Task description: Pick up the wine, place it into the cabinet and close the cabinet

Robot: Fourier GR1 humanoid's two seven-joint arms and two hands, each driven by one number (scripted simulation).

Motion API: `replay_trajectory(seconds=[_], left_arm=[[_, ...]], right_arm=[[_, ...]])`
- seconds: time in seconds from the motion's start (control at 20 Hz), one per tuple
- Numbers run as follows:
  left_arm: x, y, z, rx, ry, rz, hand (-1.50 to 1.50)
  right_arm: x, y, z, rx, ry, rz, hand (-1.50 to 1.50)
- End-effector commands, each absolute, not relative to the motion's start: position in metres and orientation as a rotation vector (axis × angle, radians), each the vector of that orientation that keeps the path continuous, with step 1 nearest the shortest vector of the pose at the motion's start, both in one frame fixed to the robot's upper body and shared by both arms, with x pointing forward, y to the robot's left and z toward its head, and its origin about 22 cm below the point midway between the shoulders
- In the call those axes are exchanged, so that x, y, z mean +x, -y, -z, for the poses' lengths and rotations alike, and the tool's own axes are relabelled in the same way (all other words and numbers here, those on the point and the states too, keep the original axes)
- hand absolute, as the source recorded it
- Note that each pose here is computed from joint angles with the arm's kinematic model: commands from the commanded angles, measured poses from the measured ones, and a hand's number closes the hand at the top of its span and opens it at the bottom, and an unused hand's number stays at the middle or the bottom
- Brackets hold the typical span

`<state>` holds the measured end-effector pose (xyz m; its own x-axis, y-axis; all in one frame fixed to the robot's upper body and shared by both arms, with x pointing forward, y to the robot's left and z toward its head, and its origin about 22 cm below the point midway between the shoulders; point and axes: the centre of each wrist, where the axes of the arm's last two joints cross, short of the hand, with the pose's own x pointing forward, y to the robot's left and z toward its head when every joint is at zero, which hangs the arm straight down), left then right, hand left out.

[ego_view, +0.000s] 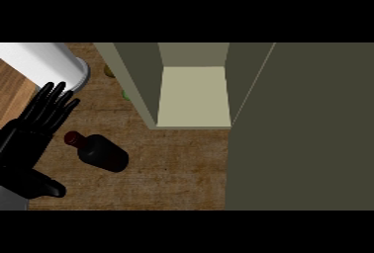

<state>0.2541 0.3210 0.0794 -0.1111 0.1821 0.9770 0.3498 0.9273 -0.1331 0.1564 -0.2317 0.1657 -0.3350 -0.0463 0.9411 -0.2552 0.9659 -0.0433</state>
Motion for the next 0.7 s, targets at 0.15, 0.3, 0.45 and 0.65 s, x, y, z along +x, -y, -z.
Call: replay_trajectory(seconds=[0.15,0.3,0.45,0.65], left_arm=[[0.251,-0.346,-0.047,-0.375,1.672,0.136,-1.5],[0.266,-0.341,-0.022,-0.373,1.659,0.149,-1.5],[0.235,-0.358,-0.012,-0.356,1.653,0.147,-1.5],[0.269,-0.356,0.009,-0.365,1.625,0.177,-1.5]], right_arm=[[0.149,0.239,-0.171,0.224,1.926,-0.209,-1.5],[0.152,0.237,-0.178,0.228,1.904,-0.23,-1.5],[0.134,0.226,-0.167,0.222,1.914,-0.212,-1.5],[0.158,0.243,-0.166,0.24,1.911,-0.212,-1.5]])
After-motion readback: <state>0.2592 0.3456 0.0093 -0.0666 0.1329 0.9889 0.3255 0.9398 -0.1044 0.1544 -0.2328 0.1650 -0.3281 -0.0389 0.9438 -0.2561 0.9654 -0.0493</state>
